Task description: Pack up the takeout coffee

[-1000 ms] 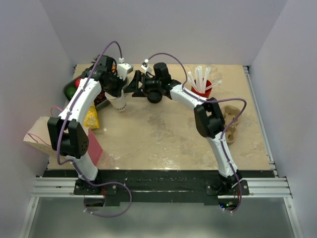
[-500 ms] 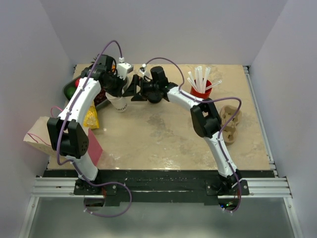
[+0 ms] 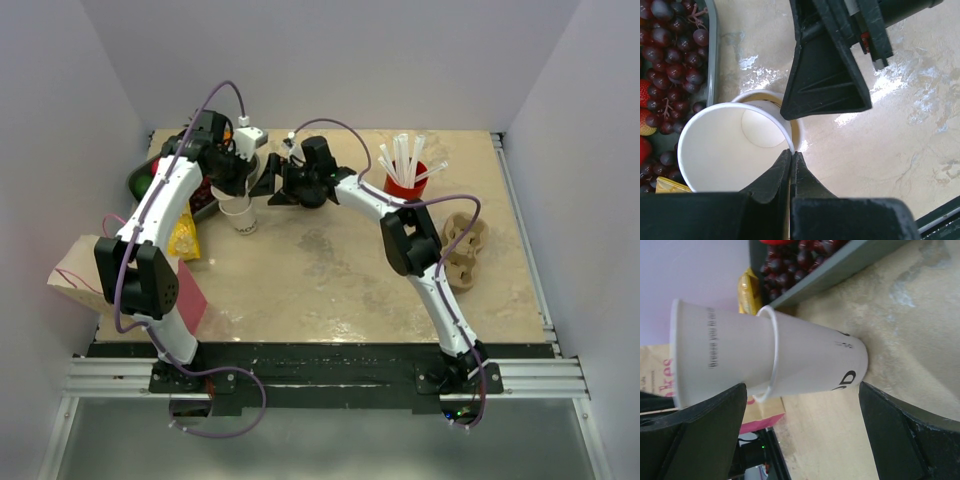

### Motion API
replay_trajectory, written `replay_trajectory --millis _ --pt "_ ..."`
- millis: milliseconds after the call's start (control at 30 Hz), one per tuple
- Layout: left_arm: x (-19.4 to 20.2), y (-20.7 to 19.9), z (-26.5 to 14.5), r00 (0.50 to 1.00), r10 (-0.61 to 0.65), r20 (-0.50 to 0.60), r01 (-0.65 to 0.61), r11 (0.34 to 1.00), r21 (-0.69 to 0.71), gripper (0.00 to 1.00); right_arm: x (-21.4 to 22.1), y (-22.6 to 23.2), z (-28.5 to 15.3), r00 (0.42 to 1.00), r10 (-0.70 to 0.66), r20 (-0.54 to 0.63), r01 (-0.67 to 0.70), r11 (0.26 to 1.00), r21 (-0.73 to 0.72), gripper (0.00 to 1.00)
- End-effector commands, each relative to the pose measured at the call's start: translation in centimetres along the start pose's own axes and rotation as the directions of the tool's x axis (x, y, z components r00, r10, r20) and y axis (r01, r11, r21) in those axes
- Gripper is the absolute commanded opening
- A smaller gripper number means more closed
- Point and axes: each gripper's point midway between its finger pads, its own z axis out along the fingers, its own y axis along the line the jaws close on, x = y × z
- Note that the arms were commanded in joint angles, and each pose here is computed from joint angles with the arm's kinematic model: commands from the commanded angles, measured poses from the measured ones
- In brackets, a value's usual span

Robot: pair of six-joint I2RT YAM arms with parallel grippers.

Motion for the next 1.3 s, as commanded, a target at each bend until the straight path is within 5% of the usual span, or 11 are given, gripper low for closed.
replay_trajectory --millis 0,233,533,700,933,1100,1267 --pt "-2.4 -0.5 -1.3 0.997 0.010 0.082 -0.012 1.000 0.022 0.00 0.0 0.4 0.8 0.999 -0.032 0.012 0.032 0.999 0.027 0.98" --pt "-3.8 0.6 -2.6 0.996 0.027 0.090 -0.024 0.999 -0.031 0.00 -1.6 3.6 -0.2 0.992 -0.119 0.046 0.122 0.991 -0.061 0.97" --pt "-7.7 -0.2 -11.3 0.968 0.113 0.225 -0.093 0.991 -0.099 0.00 -7.5 10.7 -7.8 0.929 -0.312 0.201 0.335 0.938 -0.094 0.99" --pt "-6.6 -4.2 -11.9 0.953 0.204 0.222 -0.222 0.973 0.057 0.00 -10.5 13.7 -14.7 0.864 -0.405 0.299 0.427 0.904 -0.007 0.99" --pt "-1.8 -15.6 -7.9 0.854 0.469 0.227 -0.520 0.789 0.327 0.00 -16.7 14.9 -28.6 0.637 -0.638 0.433 0.524 0.770 0.364 0.99" --pt "0.0 -22.6 -3.7 0.742 0.620 0.252 -0.668 0.658 0.347 0.00 -18.5 14.8 -37.1 0.517 -0.736 0.436 0.484 0.672 0.560 0.99" --pt "2.9 -25.7 0.0 0.698 0.676 0.237 -0.708 0.599 0.375 0.00 -16.4 14.1 -38.4 0.530 -0.751 0.394 0.479 0.648 0.592 0.99"
